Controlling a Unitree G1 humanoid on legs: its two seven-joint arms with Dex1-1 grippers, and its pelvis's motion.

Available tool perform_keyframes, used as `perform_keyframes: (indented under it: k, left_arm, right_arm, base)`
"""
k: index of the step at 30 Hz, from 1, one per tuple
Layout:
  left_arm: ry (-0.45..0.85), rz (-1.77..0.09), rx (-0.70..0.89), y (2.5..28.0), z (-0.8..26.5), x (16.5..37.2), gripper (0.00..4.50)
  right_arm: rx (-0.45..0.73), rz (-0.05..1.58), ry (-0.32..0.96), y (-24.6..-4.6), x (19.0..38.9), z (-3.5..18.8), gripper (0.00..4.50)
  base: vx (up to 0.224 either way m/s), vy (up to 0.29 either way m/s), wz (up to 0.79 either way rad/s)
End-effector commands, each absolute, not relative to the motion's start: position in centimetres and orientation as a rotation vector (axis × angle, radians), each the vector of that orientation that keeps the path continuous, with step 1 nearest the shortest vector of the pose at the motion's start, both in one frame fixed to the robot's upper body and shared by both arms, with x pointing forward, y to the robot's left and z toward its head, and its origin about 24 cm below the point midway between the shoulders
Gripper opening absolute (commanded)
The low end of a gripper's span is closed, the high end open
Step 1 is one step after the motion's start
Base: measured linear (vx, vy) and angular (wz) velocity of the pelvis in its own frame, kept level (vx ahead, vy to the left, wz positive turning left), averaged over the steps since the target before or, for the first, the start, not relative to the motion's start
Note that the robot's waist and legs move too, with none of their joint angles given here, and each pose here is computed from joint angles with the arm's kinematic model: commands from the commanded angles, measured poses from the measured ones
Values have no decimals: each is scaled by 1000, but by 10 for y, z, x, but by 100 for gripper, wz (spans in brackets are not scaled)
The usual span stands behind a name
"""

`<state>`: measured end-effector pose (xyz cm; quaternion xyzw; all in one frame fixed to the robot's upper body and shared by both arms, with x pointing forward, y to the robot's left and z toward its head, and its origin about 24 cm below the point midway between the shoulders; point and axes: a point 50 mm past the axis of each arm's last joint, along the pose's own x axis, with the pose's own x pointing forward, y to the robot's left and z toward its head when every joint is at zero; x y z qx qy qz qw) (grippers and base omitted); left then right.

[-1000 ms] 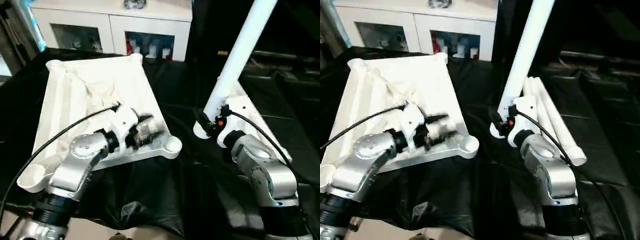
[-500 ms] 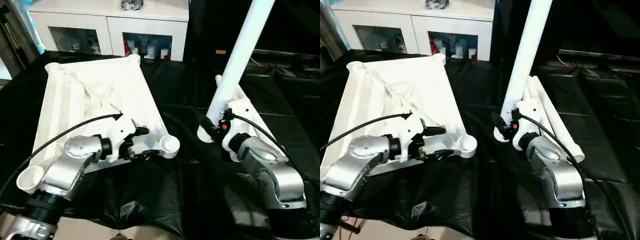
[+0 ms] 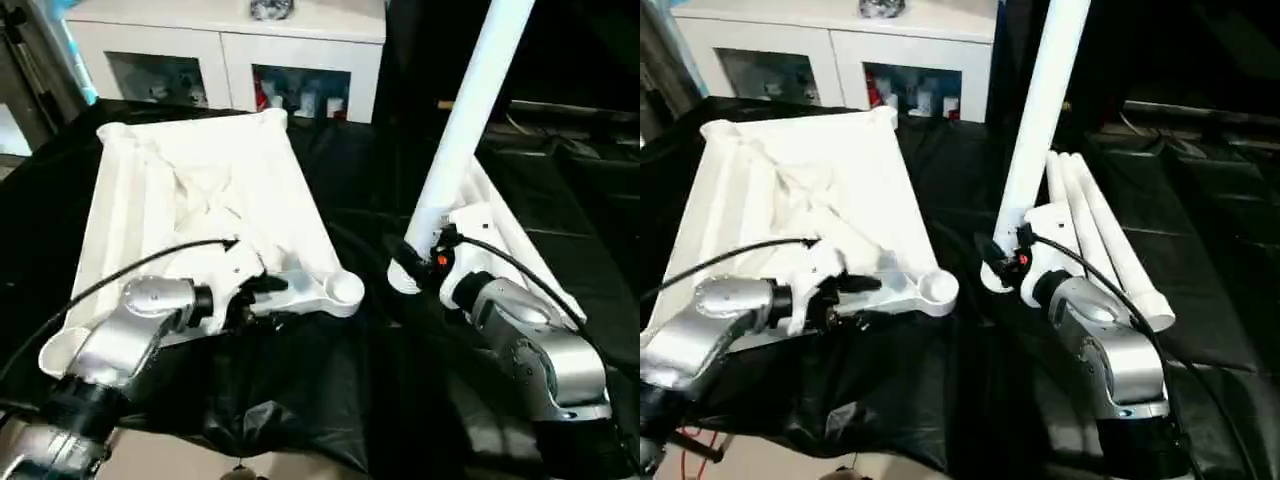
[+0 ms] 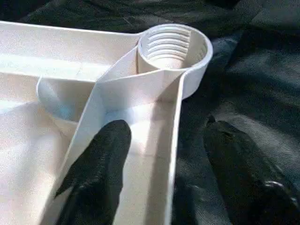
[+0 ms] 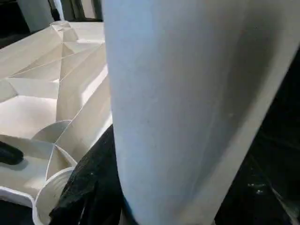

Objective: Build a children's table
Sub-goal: Pick table leg

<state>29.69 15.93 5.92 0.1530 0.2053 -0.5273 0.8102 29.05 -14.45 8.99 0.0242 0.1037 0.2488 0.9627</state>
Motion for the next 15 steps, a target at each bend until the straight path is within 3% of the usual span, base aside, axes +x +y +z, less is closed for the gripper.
perform_keyframes:
  k: [1, 15]
  left_arm:
    - [439, -1140, 358, 157, 61, 300, 261]
    - [487, -1200, 344, 159, 58, 302, 139]
  right_arm:
    - [35, 512, 201, -145, 290, 93, 193]
    - [34, 496, 208, -147, 286, 90, 193]
  base:
    - [0, 0, 0]
    - [0, 0, 0]
